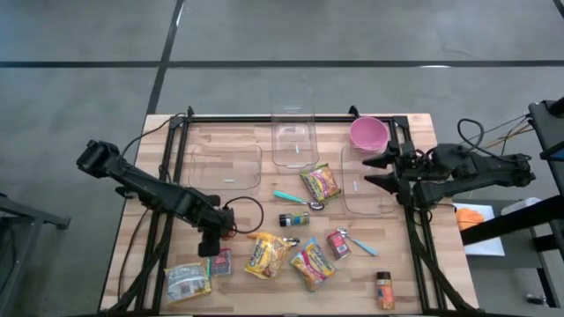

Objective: Pick & Place Food Item
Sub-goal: Put the orange seasoning bag into the left transparent bin

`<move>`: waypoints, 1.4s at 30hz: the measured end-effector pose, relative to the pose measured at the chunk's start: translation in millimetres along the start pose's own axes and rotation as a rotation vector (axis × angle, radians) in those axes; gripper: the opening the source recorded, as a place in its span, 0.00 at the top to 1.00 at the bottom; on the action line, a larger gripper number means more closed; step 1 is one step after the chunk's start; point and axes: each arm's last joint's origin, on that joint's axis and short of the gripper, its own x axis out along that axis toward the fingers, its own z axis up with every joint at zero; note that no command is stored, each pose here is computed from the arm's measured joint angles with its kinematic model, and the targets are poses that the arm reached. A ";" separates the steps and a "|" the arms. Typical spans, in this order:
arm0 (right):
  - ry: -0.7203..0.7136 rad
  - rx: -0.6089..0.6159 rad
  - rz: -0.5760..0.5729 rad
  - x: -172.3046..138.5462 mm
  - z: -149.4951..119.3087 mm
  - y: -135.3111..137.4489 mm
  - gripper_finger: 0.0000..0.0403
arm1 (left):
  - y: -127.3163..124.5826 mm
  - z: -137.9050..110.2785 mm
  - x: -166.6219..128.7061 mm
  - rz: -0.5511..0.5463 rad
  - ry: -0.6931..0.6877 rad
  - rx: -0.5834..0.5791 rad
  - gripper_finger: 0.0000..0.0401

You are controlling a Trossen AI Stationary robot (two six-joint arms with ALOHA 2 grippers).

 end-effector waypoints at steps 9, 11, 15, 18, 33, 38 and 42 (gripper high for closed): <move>0.017 -0.002 -0.008 -0.1 -1.6 -0.8 0.33 | 0.9 0.9 -0.2 0.029 -0.022 -0.006 0.99; 0.019 -0.003 -0.009 0.0 -1.8 -0.9 0.33 | 0.3 1.7 -1.8 0.028 -0.025 -0.020 0.99; 0.043 -0.011 -0.021 -0.2 -4.2 -2.1 0.33 | -2.6 6.8 -13.1 0.038 -0.068 -0.048 0.99; 0.063 -0.014 -0.031 -0.3 -6.2 -3.1 0.33 | -3.4 10.5 -29.3 0.073 -0.118 -0.063 0.99; 0.062 -0.014 -0.031 -0.3 -6.0 -3.0 0.33 | 50.0 11.7 -126.0 0.224 -0.289 -0.320 1.00; 0.062 -0.019 -0.031 -0.2 -6.0 -3.0 0.33 | 90.6 8.4 -138.8 0.296 -0.268 -0.429 1.00; 0.061 -0.019 -0.030 -0.2 -6.0 -3.0 0.33 | 126.8 3.8 -139.0 0.339 -0.199 -0.525 1.00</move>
